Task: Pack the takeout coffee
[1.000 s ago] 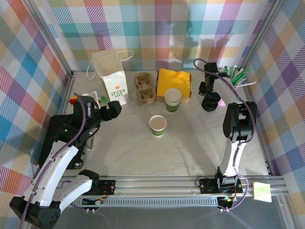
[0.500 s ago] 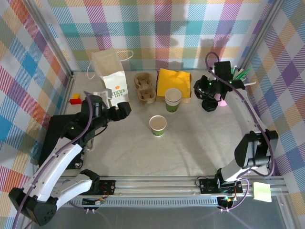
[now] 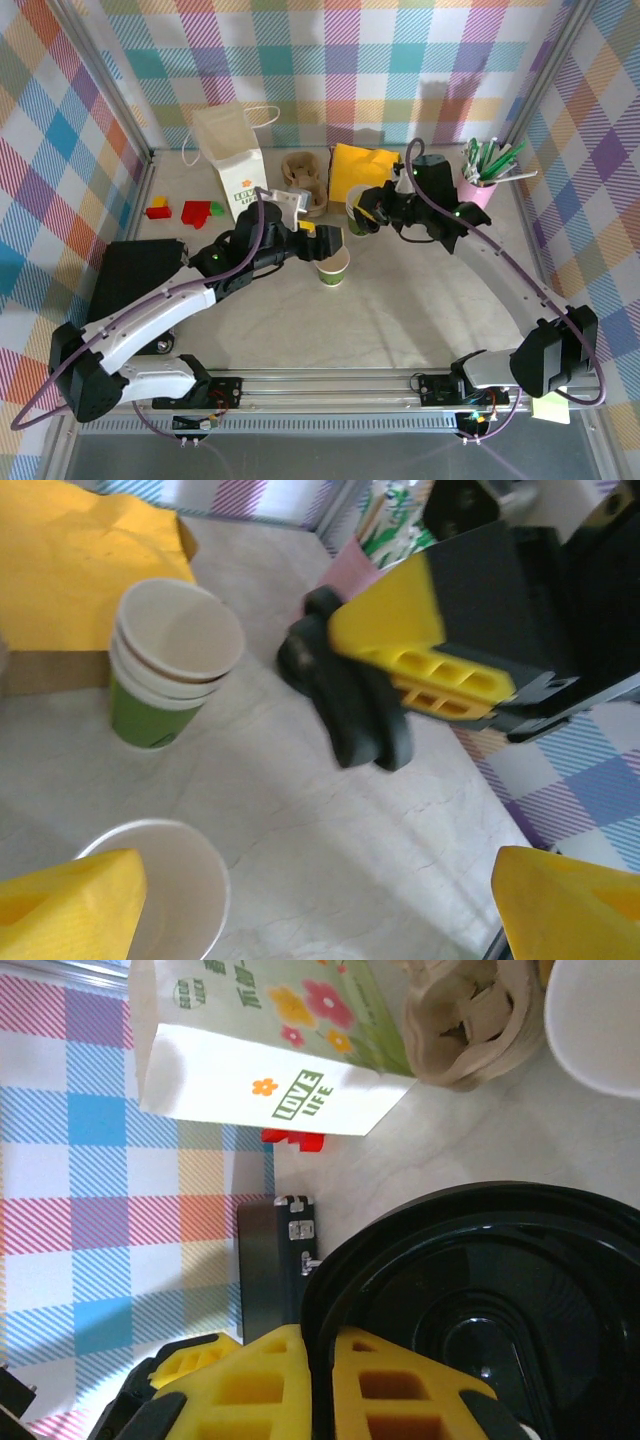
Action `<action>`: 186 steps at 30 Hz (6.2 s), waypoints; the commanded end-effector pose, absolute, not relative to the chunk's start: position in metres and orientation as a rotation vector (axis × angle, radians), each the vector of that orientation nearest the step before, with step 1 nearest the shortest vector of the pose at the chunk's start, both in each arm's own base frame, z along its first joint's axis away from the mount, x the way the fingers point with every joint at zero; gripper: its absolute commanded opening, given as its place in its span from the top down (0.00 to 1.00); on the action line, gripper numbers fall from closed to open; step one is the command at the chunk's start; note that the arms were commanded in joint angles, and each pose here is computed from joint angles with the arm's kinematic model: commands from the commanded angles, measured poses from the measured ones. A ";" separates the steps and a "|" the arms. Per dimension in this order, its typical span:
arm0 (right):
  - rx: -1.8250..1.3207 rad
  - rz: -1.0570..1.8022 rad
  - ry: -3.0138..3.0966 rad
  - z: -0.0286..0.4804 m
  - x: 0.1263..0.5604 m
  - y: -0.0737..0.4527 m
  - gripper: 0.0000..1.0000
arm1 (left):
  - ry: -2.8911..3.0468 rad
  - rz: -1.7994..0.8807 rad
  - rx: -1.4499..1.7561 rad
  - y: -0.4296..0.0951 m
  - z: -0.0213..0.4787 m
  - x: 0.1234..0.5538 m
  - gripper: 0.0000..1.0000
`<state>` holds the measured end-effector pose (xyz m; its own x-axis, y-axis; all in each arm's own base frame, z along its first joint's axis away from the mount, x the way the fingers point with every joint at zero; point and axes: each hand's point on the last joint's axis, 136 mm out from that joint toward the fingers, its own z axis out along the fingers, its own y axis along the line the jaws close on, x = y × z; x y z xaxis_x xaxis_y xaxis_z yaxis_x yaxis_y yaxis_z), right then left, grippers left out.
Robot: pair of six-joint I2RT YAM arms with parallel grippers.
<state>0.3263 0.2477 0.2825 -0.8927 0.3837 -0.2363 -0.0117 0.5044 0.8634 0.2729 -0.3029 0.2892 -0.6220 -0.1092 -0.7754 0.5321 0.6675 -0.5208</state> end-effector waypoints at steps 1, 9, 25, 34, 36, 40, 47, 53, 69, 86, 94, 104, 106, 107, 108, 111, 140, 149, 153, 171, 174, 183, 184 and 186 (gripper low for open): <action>0.322 1.449 2.288 0.301 0.321 0.257 0.89 | 1.909 -1.035 0.398 -0.322 0.310 0.271 0.10; 0.355 1.509 2.277 0.302 0.313 0.265 0.89 | 1.911 -1.015 0.416 -0.344 0.286 0.278 0.12; 0.374 1.560 2.265 0.305 0.303 0.272 0.89 | 1.914 -0.949 0.358 -0.357 0.260 0.304 0.44; 0.366 1.504 2.274 0.303 0.303 0.268 0.83 | 1.901 -0.977 0.363 -0.357 0.265 0.300 0.68; 0.345 1.459 2.279 0.305 0.302 0.264 0.78 | 1.909 -0.984 0.359 -0.355 0.265 0.298 0.71; 0.271 1.296 2.260 0.316 0.302 0.247 0.64 | 1.929 -1.042 0.346 -0.350 0.269 0.293 0.76; -0.015 0.965 2.070 0.349 0.293 0.209 0.57 | 1.980 -1.285 0.252 -0.327 0.280 0.288 0.78; -0.484 0.768 1.813 0.361 0.267 0.211 0.56 | 2.092 -1.457 0.079 -0.300 0.291 0.285 0.80; -1.157 0.123 1.144 0.314 0.239 0.268 0.55 | 2.154 -1.751 -0.257 -0.281 0.314 0.275 0.81; -1.180 0.129 1.122 0.313 0.246 0.291 0.59 | 2.149 -1.765 -0.310 -0.278 0.318 0.274 0.82; -1.165 0.098 1.134 0.318 0.256 0.297 0.68 | 2.154 -1.771 -0.314 -0.279 0.316 0.273 0.82; -1.187 0.075 1.143 0.316 0.260 0.300 0.77 | 2.161 -1.784 -0.308 -0.282 0.315 0.272 0.82; -1.189 0.075 1.147 0.316 0.260 0.301 0.78 | 2.165 -1.783 -0.307 -0.282 0.314 0.273 0.82; -1.190 0.075 1.151 0.316 0.261 0.301 0.80 | 2.167 -1.782 -0.309 -0.282 0.313 0.273 0.82; -1.187 0.072 1.154 0.316 0.261 0.300 0.81 | 2.170 -1.781 -0.311 -0.282 0.311 0.273 0.82; -1.177 0.068 1.184 0.318 0.264 0.299 0.87 | 2.170 -1.775 -0.305 -0.282 0.312 0.272 0.82; -0.620 1.270 1.927 0.345 0.239 0.266 1.00 | 1.961 -0.879 0.024 -0.174 0.351 0.262 0.19; -0.394 1.613 2.050 0.334 0.247 0.263 1.00 | 2.076 -1.013 0.133 -0.205 0.322 0.266 0.24; -0.316 1.650 2.090 0.318 0.253 0.262 1.00 | 2.082 -1.090 0.165 -0.213 0.316 0.266 0.26; -0.030 1.693 2.284 0.205 0.280 0.264 0.99 | 2.246 -1.345 0.152 -0.249 0.250 0.280 0.36; -0.008 1.695 2.301 0.192 0.283 0.265 0.98 | 2.262 -1.367 0.142 -0.252 0.242 0.281 0.38; 0.013 1.653 2.343 0.168 0.286 0.263 0.95 | 2.256 -1.362 0.146 -0.251 0.243 0.280 0.39; 0.018 1.652 2.347 0.166 0.286 0.262 0.95 | 2.258 -1.359 0.142 -0.250 0.242 0.280 0.39; 0.019 1.651 2.352 0.163 0.286 0.262 0.95 | 2.260 -1.355 0.142 -0.250 0.242 0.280 0.39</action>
